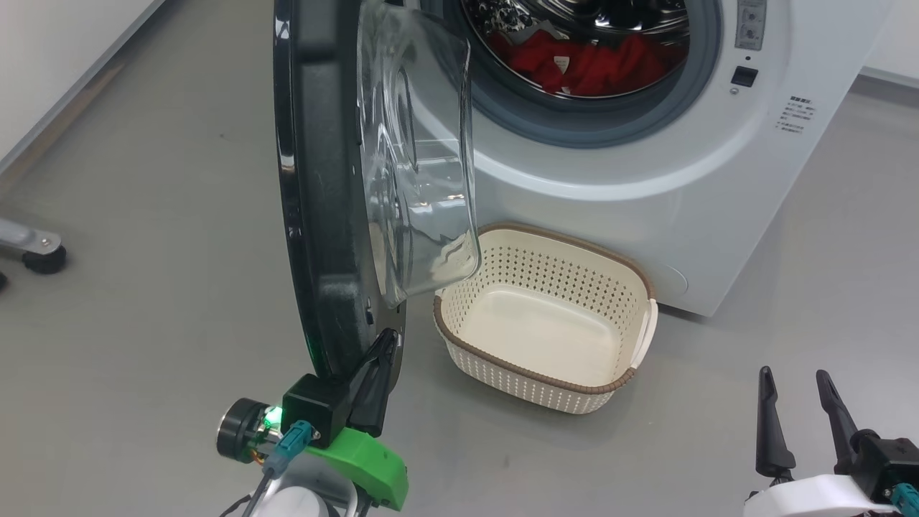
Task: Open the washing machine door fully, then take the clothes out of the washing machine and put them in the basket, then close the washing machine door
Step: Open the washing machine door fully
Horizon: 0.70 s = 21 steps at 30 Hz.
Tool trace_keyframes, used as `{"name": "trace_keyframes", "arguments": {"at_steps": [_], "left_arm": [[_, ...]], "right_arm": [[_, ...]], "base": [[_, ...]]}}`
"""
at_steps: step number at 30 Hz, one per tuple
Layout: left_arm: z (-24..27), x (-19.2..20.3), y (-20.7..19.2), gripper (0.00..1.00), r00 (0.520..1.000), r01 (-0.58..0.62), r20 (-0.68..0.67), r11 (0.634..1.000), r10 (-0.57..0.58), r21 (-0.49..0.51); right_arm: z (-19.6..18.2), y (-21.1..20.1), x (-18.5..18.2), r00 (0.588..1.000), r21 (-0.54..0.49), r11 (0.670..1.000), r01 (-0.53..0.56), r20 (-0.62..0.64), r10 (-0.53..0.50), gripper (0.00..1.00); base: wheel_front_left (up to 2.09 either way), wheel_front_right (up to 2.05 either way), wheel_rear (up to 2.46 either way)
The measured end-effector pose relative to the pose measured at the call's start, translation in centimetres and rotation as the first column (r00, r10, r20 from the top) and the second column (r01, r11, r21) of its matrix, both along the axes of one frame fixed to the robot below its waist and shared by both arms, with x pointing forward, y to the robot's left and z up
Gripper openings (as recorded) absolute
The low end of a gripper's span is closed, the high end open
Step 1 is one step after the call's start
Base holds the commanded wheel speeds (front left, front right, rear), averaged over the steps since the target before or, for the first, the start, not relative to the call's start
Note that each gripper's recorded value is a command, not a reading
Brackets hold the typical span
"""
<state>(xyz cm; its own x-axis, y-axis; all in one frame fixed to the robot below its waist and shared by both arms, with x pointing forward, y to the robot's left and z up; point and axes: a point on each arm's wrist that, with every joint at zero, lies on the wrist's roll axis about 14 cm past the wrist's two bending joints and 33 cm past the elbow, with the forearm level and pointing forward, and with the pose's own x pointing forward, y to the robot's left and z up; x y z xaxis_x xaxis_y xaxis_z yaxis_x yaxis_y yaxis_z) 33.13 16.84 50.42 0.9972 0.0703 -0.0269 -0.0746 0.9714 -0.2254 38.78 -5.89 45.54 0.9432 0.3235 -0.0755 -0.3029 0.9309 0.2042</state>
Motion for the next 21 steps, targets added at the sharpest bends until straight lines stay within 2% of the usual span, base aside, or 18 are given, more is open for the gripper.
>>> {"name": "trace_keyframes", "arguments": {"at_steps": [14, 21], "left_arm": [[-1.0, -1.3, 6.0, 0.00, 0.981, -0.191, -0.022, 0.981, 0.191, 0.006], [-1.7, -1.5, 8.1, 0.00, 0.970, -0.237, -0.045, 0.971, 0.239, 0.036]], "right_arm": [[-1.0, 2.4, 0.7, 0.996, -0.001, 0.997, -0.083, -0.017, 0.083, 1.00], [-1.9, 2.2, 1.0, 0.995, -0.014, 0.995, -0.096, -0.033, 0.095, 1.00]], "base": [[0.00, 0.00, 0.00], [0.00, 0.00, 0.00]]}}
